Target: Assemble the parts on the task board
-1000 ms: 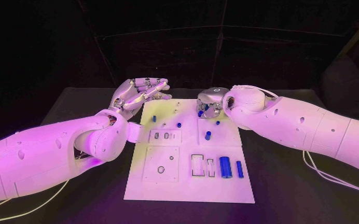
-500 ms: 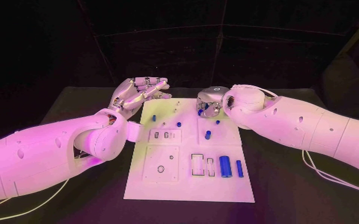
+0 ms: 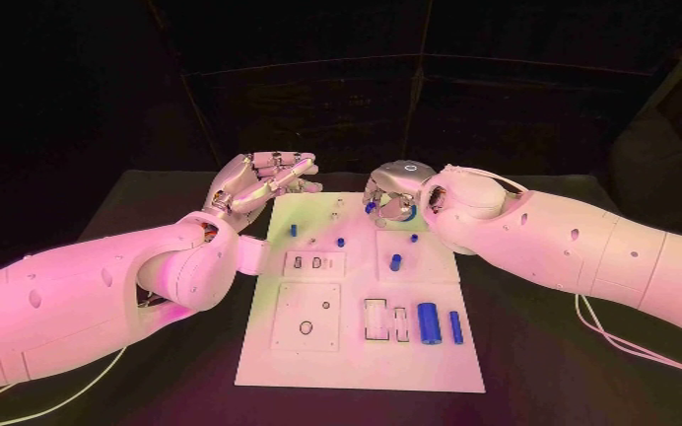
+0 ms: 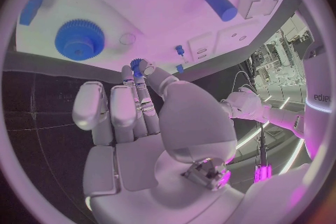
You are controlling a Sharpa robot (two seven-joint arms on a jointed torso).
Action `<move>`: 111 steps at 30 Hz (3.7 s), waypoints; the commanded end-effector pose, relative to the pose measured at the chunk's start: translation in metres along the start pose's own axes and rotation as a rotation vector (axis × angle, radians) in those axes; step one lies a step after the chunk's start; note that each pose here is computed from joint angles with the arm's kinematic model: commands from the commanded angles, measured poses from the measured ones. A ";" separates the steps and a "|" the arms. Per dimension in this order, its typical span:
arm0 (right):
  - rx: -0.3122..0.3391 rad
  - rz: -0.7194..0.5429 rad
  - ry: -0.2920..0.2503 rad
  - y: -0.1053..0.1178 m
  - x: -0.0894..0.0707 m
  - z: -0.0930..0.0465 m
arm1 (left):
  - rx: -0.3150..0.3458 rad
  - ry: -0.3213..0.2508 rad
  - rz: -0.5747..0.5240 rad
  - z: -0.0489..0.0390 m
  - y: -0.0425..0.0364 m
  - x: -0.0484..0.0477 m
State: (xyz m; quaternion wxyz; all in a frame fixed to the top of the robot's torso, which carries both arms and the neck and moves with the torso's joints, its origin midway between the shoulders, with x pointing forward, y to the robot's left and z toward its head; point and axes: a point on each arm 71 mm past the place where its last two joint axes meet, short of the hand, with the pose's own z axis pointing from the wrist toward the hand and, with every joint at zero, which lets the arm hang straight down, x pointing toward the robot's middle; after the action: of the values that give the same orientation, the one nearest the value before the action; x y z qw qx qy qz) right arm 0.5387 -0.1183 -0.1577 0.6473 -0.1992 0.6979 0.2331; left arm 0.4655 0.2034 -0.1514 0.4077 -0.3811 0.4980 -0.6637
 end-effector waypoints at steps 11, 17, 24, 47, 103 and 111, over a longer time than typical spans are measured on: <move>0.015 0.055 -0.133 0.012 -0.008 0.023 | 0.004 0.022 -0.014 -0.0003 -0.0016 0.0074; 0.022 0.051 -0.124 0.015 -0.006 0.032 | 0.002 0.027 -0.018 -0.0017 -0.0024 0.0098; 0.032 0.048 -0.116 0.016 -0.004 0.039 | 0.001 0.028 -0.020 -0.0035 -0.0034 0.0109; 0.039 0.037 -0.088 0.019 -0.001 0.048 | 0.003 0.030 -0.019 -0.0030 -0.0062 0.0110; 0.365 0.154 0.025 -0.081 -0.003 -0.050 | -0.009 -0.007 -0.018 0.0021 -0.0050 -0.0036; 0.363 0.162 0.026 -0.080 -0.003 -0.048 | -0.011 -0.007 -0.017 0.0027 -0.0045 -0.0038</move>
State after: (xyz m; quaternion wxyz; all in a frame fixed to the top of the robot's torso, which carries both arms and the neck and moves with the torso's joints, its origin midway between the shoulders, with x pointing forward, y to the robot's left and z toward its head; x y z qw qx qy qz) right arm 0.5462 -0.2109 -0.1572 0.6440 -0.0302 0.7487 0.1541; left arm 0.4686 0.2080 -0.1480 0.4064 -0.3926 0.4972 -0.6584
